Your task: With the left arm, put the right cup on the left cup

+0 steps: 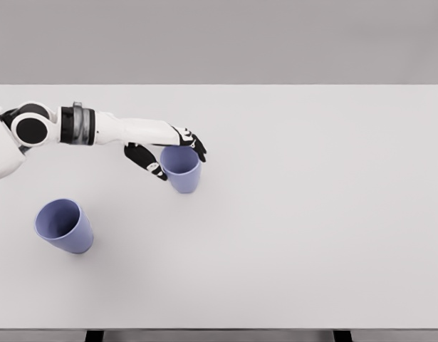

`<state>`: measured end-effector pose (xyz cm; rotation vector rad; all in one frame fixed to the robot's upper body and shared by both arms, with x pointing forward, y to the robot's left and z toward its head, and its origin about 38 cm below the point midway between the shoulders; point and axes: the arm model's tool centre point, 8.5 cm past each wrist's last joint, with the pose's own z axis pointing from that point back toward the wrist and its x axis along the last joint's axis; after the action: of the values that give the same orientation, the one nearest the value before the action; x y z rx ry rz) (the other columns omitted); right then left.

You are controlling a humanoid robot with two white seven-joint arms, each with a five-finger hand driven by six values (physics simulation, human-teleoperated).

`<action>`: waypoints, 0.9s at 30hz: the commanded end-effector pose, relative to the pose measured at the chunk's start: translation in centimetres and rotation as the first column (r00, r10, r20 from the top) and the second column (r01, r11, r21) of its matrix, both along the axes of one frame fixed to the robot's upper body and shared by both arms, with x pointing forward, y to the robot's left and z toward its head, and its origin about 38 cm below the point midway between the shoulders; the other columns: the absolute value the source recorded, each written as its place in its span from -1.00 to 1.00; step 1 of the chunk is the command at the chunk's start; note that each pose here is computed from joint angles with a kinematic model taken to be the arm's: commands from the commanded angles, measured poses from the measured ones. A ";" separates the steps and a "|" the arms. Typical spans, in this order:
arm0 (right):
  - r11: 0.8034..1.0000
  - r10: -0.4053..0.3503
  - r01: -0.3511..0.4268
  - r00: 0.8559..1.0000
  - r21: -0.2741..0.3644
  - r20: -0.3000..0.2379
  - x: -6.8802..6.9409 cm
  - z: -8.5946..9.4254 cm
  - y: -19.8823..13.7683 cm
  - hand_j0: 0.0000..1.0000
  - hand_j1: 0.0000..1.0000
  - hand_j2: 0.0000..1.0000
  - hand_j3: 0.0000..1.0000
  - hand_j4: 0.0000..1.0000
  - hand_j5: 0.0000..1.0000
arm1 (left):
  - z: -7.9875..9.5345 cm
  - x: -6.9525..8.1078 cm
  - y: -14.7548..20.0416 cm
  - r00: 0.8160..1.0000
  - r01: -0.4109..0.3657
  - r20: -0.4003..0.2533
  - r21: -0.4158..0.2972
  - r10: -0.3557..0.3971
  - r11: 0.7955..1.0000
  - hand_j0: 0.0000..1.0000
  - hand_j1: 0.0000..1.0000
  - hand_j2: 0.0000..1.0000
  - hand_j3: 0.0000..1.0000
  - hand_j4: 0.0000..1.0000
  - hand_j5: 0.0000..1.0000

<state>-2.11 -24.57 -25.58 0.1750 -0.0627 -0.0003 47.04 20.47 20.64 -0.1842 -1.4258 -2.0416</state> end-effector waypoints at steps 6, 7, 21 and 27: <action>1.000 0.000 0.000 1.000 0.000 -0.001 -0.1 0.0 0.0 1.00 1.00 1.00 1.00 1.00 1.00 | 1.9 -0.8 1.1 0.999 0.004 0.032 -0.024 -0.004 1.000 -0.11 -0.11 -0.11 -0.11 -0.11 -0.11; 1.000 0.001 -0.001 1.000 0.000 0.000 0.0 0.0 0.0 1.00 1.00 1.00 1.00 1.00 1.00 | 2.0 -0.8 1.1 0.999 0.006 0.033 -0.024 -0.005 1.000 -0.14 -0.14 -0.14 -0.14 -0.14 -0.14; 1.000 -0.001 0.001 1.000 0.000 0.000 0.0 0.0 0.0 1.00 1.00 1.00 1.00 1.00 1.00 | 8.9 -6.9 8.8 0.993 -0.026 0.111 -0.029 0.029 0.999 -0.14 -0.14 -0.14 -0.14 -0.14 -0.14; 1.000 -0.001 0.001 1.000 0.000 0.000 0.0 0.0 0.0 1.00 1.00 1.00 1.00 1.00 1.00 | 12.7 -10.3 12.9 0.985 -0.094 0.139 -0.038 0.098 0.995 -0.14 -0.14 -0.14 -0.14 -0.14 -0.14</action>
<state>-2.21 -24.57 -25.58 0.1750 -0.0612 -0.0006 37.96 32.05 31.90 -0.0129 -1.5170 -2.0109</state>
